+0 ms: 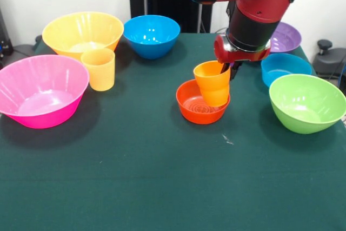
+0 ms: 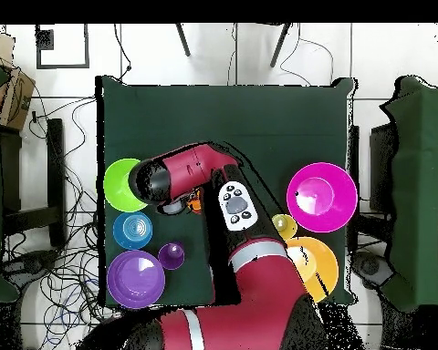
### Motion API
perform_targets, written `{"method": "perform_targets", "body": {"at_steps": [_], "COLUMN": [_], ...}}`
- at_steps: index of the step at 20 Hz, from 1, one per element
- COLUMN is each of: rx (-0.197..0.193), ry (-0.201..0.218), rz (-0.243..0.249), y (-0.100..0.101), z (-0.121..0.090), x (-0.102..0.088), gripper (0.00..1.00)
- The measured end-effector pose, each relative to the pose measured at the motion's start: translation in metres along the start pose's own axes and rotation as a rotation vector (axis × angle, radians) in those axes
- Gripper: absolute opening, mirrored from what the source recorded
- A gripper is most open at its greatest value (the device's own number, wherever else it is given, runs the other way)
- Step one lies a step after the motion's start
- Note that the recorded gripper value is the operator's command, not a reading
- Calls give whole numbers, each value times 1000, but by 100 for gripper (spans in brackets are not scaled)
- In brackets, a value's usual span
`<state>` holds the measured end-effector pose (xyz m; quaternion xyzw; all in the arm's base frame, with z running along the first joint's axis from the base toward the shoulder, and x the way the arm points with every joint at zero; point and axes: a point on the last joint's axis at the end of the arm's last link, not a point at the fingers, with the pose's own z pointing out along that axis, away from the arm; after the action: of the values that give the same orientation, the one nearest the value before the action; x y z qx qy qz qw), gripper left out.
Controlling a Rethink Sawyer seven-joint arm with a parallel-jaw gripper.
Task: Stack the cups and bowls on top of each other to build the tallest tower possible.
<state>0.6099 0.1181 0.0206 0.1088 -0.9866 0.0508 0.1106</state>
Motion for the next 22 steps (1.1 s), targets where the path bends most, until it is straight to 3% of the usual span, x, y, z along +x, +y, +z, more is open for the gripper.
{"method": "perform_targets", "body": {"at_steps": [12,22], "rx": [40,50], "ry": [-9,-17], "rz": [-38,-29], "y": [1,-12], "z": [2,-1], "x": [2,3], "gripper": [0,0]}}
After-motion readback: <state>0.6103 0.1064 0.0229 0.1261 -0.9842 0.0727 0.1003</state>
